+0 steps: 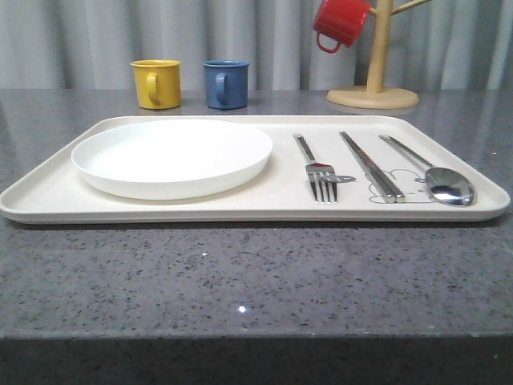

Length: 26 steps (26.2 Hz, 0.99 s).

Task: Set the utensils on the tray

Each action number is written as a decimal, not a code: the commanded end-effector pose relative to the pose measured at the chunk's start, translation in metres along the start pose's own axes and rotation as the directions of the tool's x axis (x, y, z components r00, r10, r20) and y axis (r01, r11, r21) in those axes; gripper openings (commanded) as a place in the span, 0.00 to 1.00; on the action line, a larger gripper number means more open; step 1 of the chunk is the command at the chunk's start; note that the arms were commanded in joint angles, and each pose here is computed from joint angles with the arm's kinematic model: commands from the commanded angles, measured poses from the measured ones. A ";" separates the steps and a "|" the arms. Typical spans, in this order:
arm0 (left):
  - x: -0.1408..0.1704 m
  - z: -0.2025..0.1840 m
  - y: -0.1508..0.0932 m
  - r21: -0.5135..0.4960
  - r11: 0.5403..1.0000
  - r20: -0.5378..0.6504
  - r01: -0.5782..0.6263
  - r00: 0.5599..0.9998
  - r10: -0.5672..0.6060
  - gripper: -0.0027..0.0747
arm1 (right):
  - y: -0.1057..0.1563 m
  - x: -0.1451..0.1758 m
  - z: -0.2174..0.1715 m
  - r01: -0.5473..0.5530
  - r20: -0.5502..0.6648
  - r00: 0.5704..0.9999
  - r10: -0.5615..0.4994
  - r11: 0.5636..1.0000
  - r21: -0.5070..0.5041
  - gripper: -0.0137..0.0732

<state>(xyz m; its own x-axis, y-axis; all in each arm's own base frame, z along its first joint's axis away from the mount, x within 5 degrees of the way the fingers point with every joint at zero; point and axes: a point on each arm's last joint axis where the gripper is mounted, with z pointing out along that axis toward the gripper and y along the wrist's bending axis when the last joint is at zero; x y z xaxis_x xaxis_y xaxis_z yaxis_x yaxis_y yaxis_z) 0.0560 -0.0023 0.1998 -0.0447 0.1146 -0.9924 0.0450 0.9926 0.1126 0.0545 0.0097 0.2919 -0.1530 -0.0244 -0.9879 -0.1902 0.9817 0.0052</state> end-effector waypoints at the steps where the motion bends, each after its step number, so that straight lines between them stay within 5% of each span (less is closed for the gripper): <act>1: -0.008 -0.002 0.001 -0.015 1.000 0.101 0.023 0.995 -0.021 0.01 | -0.001 -0.013 0.000 0.045 0.110 0.993 -0.047 0.999 0.016 0.08; 11: -0.008 -0.002 0.001 -0.015 1.000 0.101 0.023 0.995 -0.021 0.01 | -0.005 0.035 0.008 0.038 0.245 0.968 -0.063 0.994 0.106 0.08; 19: -0.008 -0.002 0.001 -0.015 1.000 0.101 0.023 0.995 -0.021 0.01 | -0.009 0.089 0.015 -0.002 0.155 0.988 -0.025 0.985 0.171 0.08; 26: -0.008 -0.002 0.001 -0.015 1.000 0.101 0.023 0.995 -0.021 0.01 | -0.008 0.097 0.014 -0.004 0.082 0.997 -0.010 0.985 0.172 0.08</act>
<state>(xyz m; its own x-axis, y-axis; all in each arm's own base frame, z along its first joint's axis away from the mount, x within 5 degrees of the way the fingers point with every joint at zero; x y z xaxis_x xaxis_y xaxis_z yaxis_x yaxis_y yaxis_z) 0.0560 -0.0023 0.1998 -0.0447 0.1146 -0.9924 0.0450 0.9926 0.1126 0.0558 0.0024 0.1854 -0.1422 -0.0137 -0.9897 -0.0337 0.9994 -0.0090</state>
